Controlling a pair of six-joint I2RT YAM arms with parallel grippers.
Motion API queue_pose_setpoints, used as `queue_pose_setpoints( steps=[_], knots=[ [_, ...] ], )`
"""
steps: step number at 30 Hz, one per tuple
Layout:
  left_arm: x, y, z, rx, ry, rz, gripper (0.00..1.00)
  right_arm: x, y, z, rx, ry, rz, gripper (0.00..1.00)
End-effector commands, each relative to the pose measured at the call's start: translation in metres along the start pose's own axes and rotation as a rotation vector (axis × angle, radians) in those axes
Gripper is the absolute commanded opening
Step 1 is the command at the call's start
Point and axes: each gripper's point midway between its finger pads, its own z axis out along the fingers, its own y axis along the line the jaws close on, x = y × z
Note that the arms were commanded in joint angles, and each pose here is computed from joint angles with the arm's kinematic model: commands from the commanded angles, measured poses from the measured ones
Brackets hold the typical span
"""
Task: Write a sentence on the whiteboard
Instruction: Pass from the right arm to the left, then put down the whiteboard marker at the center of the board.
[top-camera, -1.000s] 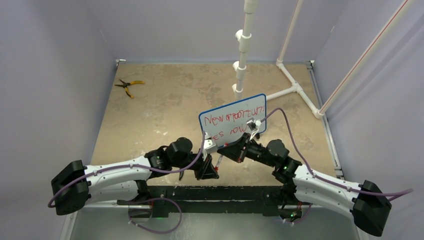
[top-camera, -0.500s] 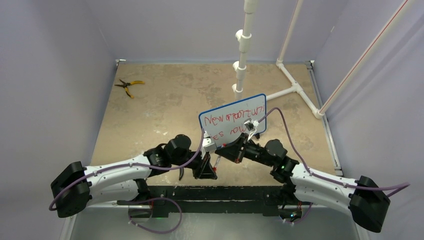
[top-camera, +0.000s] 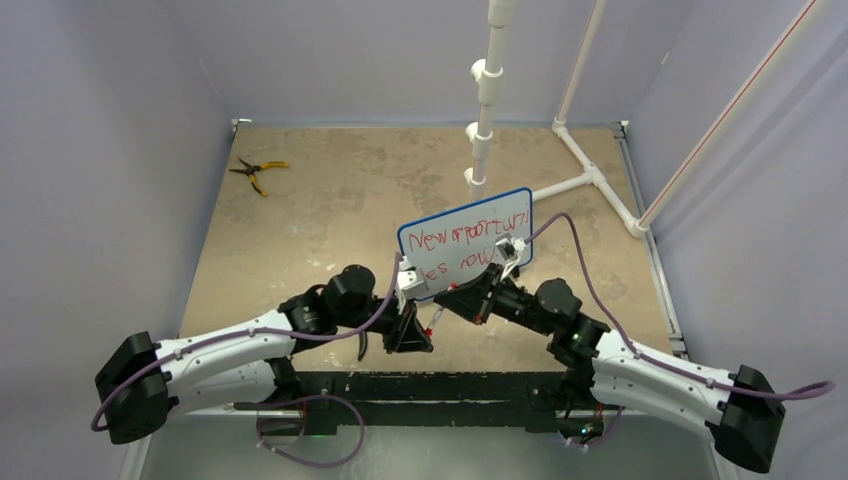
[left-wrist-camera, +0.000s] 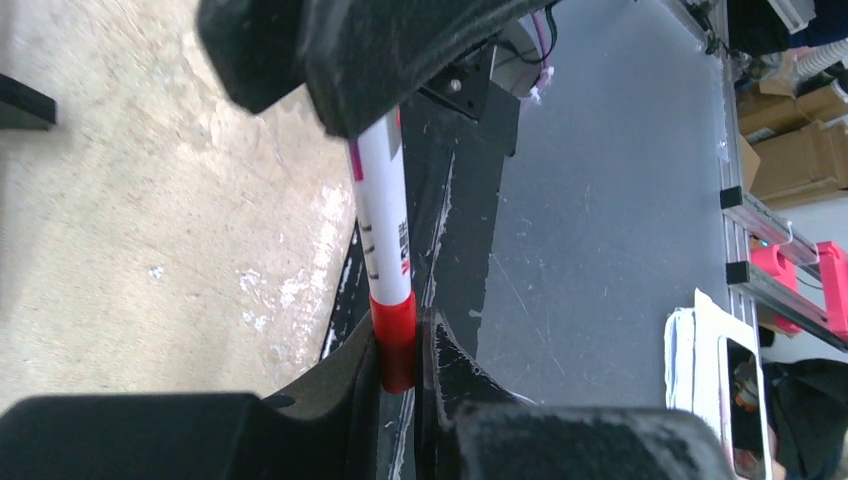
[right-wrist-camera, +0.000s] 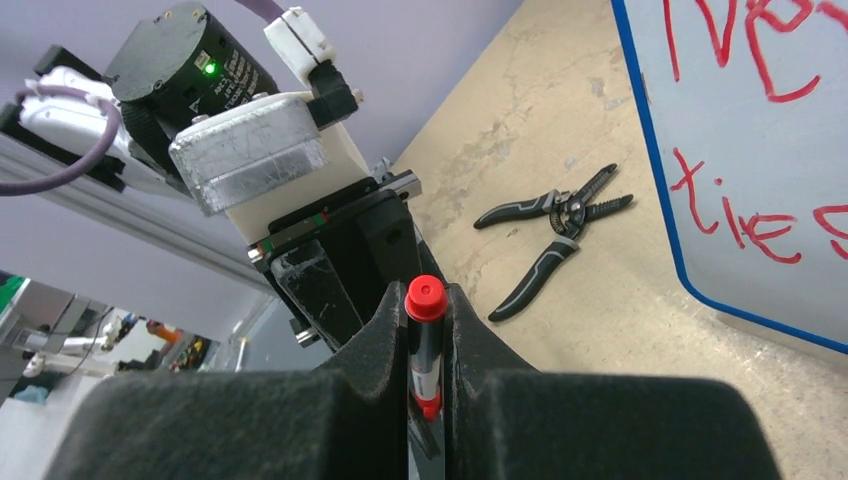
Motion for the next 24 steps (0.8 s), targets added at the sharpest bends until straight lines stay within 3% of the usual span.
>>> queue_pose_setpoints(
  steps=[1, 5, 8, 15, 24],
  knots=[
    [-0.108, -0.014, -0.029, -0.076, -0.371, 0.223, 0.00, 0.048, -0.023, -0.022, 0.154, 0.201, 0.069, 0.14],
    [-0.079, 0.001, -0.030, -0.133, -0.324, 0.137, 0.00, 0.022, -0.016, -0.024, 0.173, 0.099, 0.064, 0.47],
    [-0.065, 0.011, -0.029, -0.176, -0.305, 0.071, 0.00, 0.006, -0.006, -0.023, 0.157, 0.045, 0.050, 0.64],
    [-0.044, 0.024, -0.042, -0.242, -0.361, -0.039, 0.00, -0.013, -0.011, -0.021, 0.212, -0.019, 0.009, 0.73],
    [-0.031, 0.070, -0.074, -0.559, -0.389, -0.223, 0.00, -0.034, -0.026, -0.034, 0.296, -0.154, 0.000, 0.98]
  ],
)
